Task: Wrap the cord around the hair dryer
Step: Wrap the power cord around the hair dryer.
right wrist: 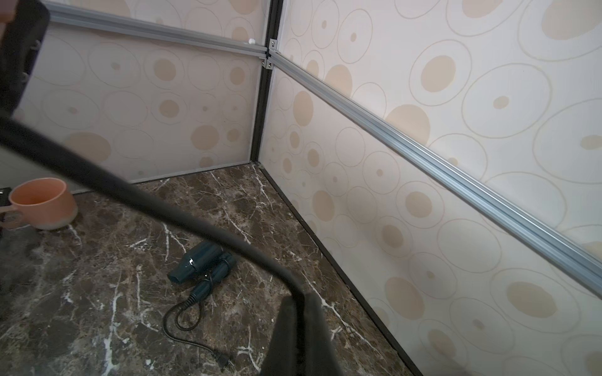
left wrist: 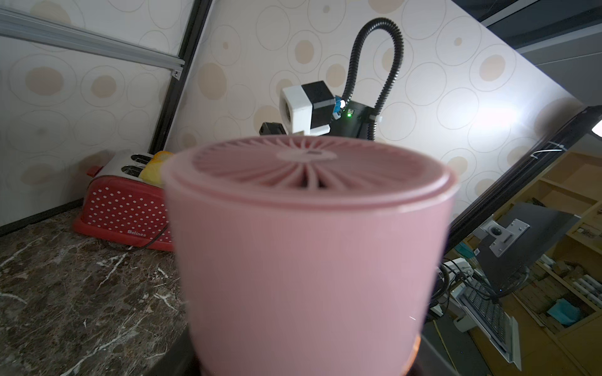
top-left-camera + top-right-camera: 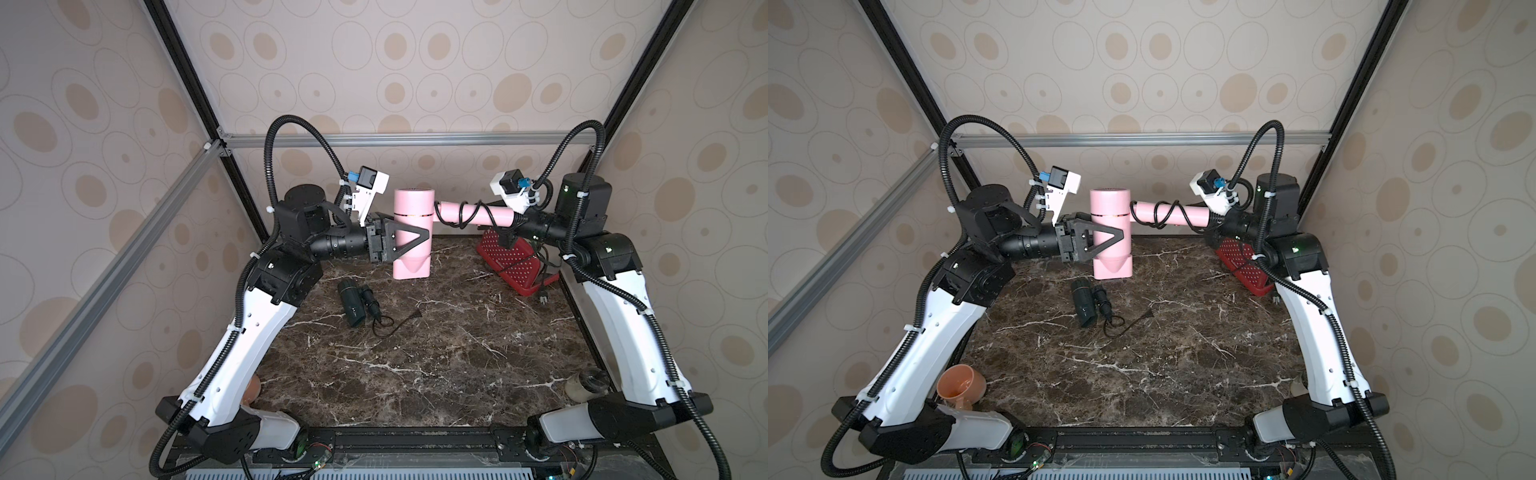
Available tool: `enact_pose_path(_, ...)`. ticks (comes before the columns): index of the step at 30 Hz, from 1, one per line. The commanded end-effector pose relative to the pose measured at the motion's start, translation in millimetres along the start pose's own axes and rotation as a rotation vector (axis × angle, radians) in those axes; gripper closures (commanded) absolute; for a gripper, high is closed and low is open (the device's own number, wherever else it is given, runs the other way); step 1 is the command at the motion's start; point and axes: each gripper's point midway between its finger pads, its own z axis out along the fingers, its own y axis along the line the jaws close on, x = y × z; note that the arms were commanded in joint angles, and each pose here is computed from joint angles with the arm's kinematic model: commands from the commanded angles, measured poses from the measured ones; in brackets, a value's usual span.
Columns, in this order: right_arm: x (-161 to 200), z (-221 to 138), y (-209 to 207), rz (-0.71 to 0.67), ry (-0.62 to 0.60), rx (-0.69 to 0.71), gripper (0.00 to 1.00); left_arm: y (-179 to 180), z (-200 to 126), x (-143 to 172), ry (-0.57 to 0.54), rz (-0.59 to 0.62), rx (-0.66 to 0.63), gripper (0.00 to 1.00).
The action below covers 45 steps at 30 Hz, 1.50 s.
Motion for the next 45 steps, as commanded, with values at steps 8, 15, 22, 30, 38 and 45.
enact_pose_path(8,16,-10,13,0.244,-0.095,0.0,1.0,-64,-18,-58,-0.224,0.262,0.174,1.0)
enact_pose_path(15,18,-24,26,0.346,-0.138,0.004,1.0,-45,-17,-68,-0.286,0.289,0.08,1.0)
enact_pose_path(22,7,-35,14,0.402,-0.16,0.092,1.0,-29,-6,-68,-0.339,0.221,0.136,1.0)
enact_pose_path(30,-1,-48,-29,0.553,-0.211,0.298,1.0,-16,-18,-62,-0.466,0.155,0.136,1.0)
enact_pose_path(38,3,-19,-19,0.716,-0.261,0.162,1.0,-19,-26,-82,-0.594,0.18,0.163,1.0)
enact_pose_path(45,-7,-9,31,0.603,-0.233,0.02,1.0,-3,-11,-91,-0.569,0.23,0.083,1.0)
